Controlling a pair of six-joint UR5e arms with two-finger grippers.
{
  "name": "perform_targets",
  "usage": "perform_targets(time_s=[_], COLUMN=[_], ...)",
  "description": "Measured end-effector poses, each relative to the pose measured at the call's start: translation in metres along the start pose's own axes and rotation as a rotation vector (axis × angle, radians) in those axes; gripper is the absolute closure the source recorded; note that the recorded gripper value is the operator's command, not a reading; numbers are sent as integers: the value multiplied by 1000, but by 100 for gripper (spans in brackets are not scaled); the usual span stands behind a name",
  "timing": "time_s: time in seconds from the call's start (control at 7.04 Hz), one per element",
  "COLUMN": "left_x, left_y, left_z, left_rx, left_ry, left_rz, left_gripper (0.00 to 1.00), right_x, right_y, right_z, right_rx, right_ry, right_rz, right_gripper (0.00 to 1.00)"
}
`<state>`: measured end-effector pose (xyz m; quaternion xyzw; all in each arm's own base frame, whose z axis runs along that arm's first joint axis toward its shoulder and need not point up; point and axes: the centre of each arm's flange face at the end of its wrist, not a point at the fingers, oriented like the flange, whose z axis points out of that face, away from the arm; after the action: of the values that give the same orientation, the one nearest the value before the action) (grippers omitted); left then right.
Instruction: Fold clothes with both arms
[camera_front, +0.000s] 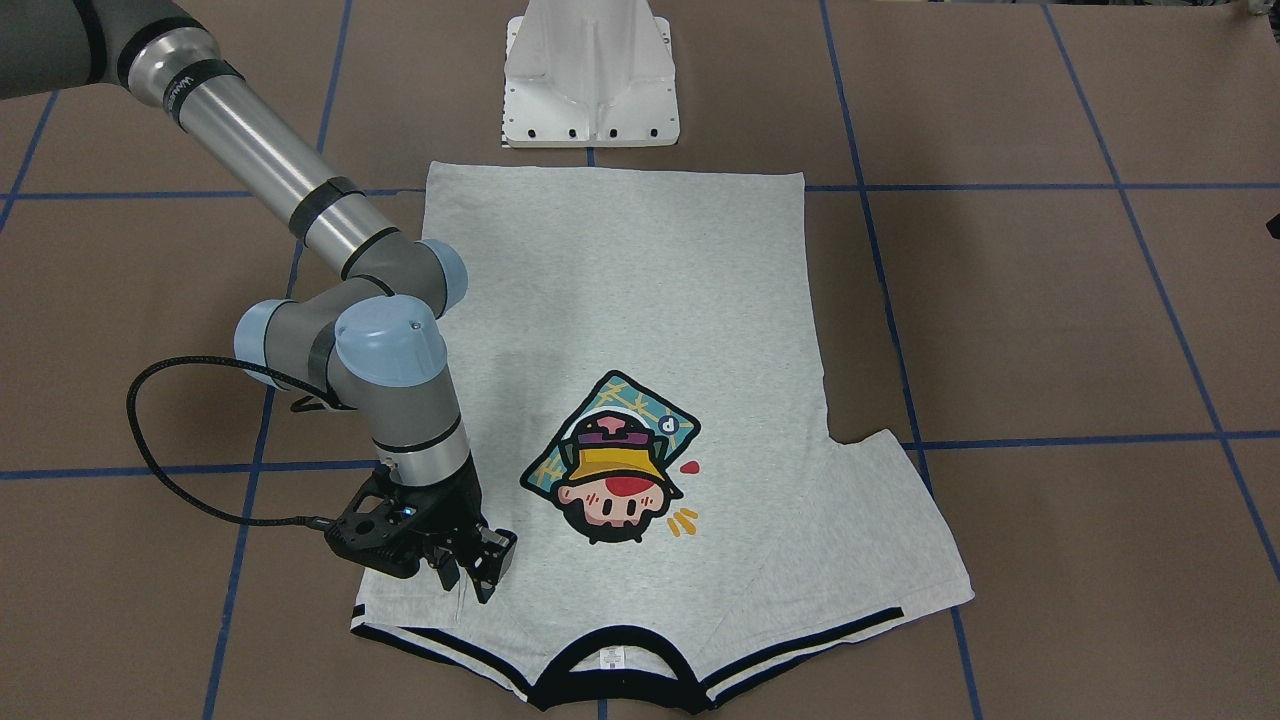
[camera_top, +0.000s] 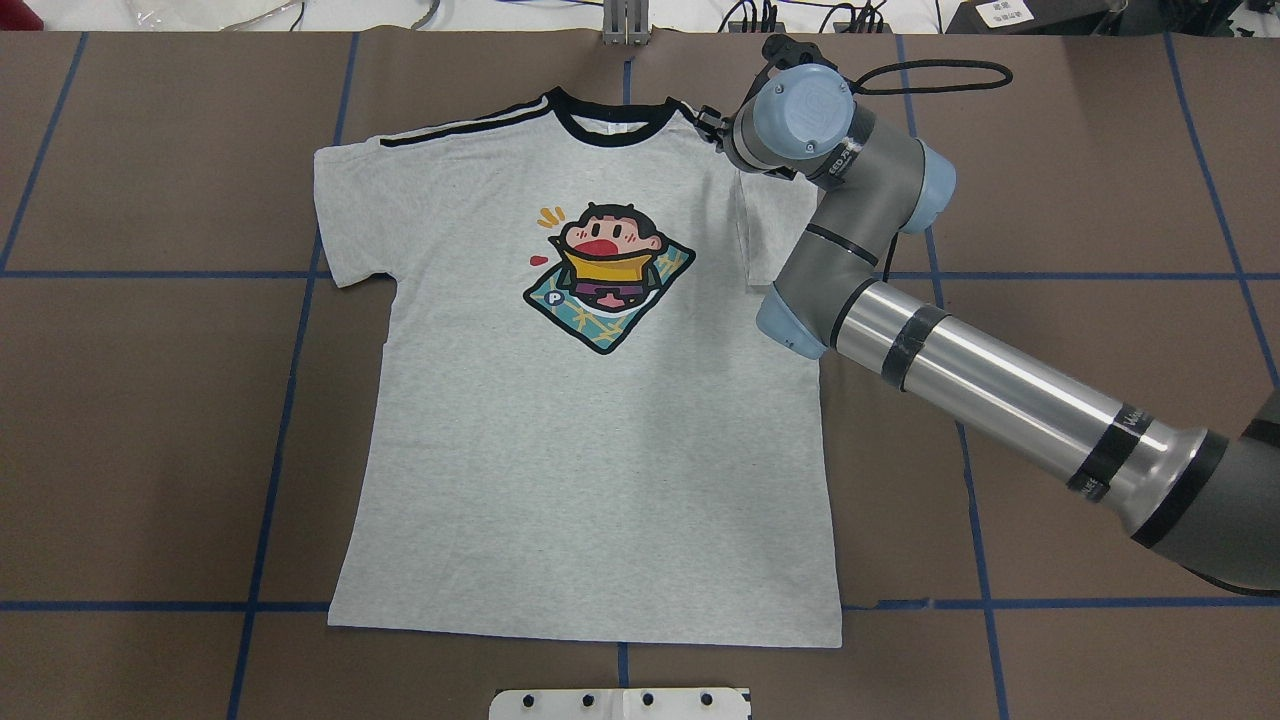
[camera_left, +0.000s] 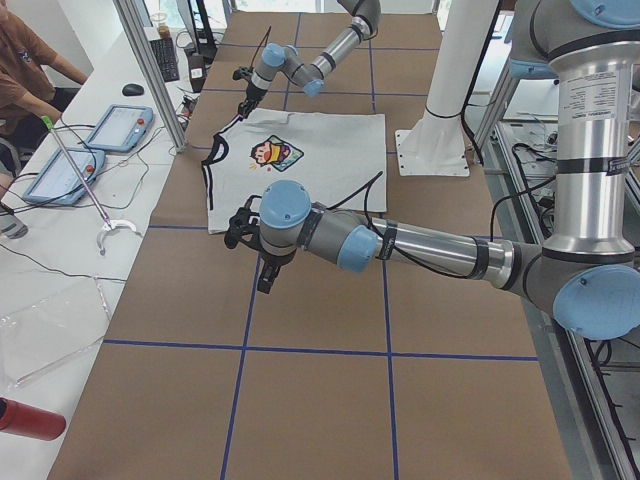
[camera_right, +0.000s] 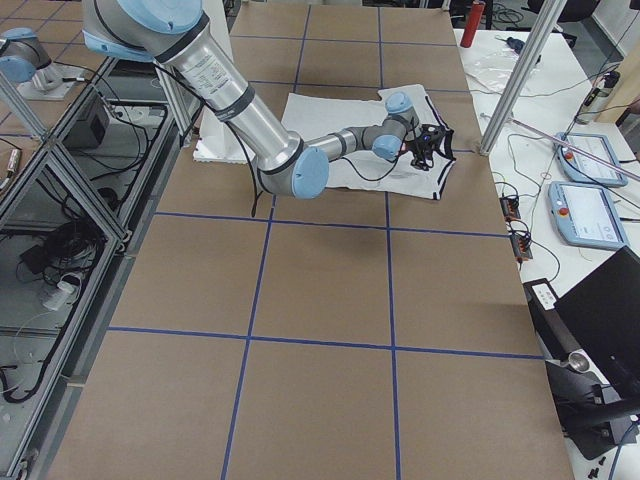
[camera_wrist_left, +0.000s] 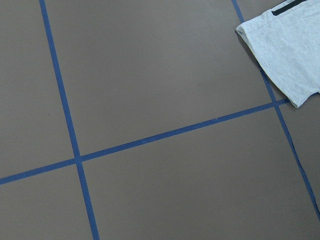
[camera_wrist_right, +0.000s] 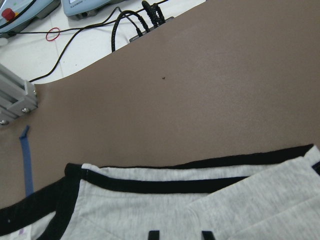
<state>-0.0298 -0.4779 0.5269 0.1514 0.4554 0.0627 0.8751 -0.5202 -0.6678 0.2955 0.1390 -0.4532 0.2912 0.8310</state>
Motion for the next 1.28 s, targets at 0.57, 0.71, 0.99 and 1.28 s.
perform_targets(time_s=[0.57, 0.71, 0.99, 1.28], left_x=[79, 107, 134, 130], left_y=[-87, -117, -177, -211], left_z=[56, 82, 155, 222], left_rx=[-38, -50, -62, -11], left_ry=[37, 45, 41, 24], left_rz=[-75, -99, -174, -219], left_gripper=[0, 0, 1, 1], right_x=[102, 146, 235, 303], right_y=[-118, -144, -186, -209], right_z=[-140, -182, -237, -257], right_rx=[-265, -313, -378, -386], right_ry=[20, 16, -6, -10], right_rz=[9, -41, -113, -157], right_gripper=[0, 0, 0, 0])
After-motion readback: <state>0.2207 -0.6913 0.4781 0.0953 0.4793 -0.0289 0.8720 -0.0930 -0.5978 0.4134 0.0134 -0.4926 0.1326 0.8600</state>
